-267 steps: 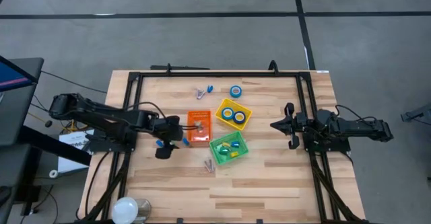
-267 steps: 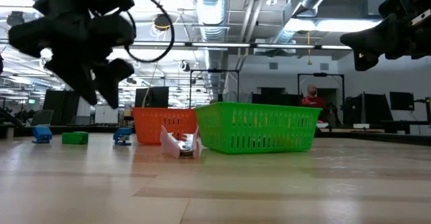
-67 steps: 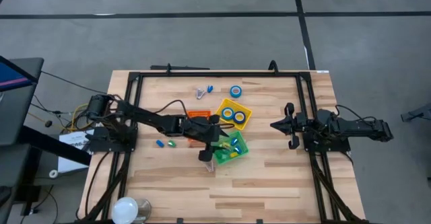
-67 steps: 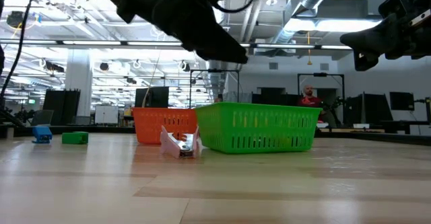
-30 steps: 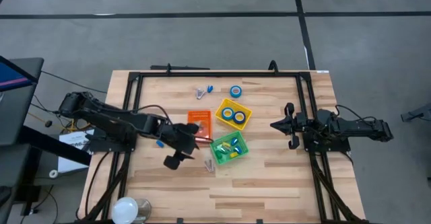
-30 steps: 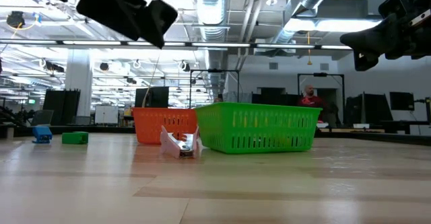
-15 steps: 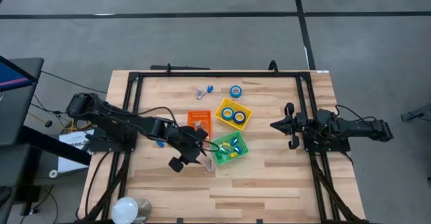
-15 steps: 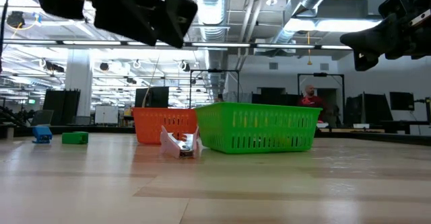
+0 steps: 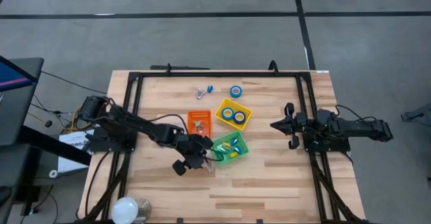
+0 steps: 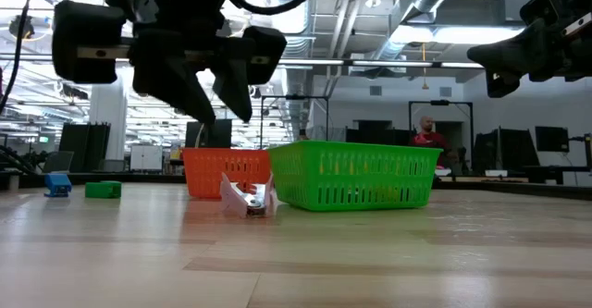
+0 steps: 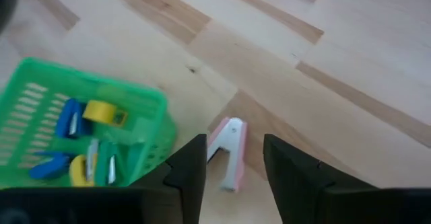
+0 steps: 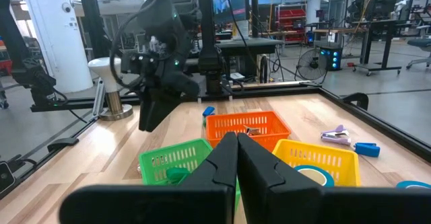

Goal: Pick and place Stapler, Stapler remover, tape
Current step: Put the pink stapler remover into the orange bin

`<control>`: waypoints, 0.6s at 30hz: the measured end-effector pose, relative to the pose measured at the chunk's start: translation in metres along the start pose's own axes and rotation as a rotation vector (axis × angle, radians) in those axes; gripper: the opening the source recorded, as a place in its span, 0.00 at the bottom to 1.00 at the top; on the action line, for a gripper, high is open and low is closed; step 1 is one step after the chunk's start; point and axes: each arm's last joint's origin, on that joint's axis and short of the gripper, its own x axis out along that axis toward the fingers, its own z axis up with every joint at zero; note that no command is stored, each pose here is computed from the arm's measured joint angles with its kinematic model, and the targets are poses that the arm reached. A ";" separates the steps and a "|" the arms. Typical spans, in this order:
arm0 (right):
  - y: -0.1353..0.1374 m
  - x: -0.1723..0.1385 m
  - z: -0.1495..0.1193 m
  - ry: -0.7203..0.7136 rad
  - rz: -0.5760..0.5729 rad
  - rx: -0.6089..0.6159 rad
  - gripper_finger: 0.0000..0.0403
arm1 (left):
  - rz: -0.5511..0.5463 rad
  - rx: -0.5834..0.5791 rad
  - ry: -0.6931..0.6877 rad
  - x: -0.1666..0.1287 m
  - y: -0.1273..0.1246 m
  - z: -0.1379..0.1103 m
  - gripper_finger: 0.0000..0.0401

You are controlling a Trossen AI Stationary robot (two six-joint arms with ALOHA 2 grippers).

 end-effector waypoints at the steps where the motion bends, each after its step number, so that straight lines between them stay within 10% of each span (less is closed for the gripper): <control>1: 0.000 0.000 0.000 0.001 0.000 0.000 0.00 | -0.004 0.004 -0.001 0.003 -0.002 0.000 0.34; 18: 0.000 0.000 0.000 0.000 0.000 0.000 0.00 | -0.056 -0.009 0.068 0.035 -0.007 -0.016 0.27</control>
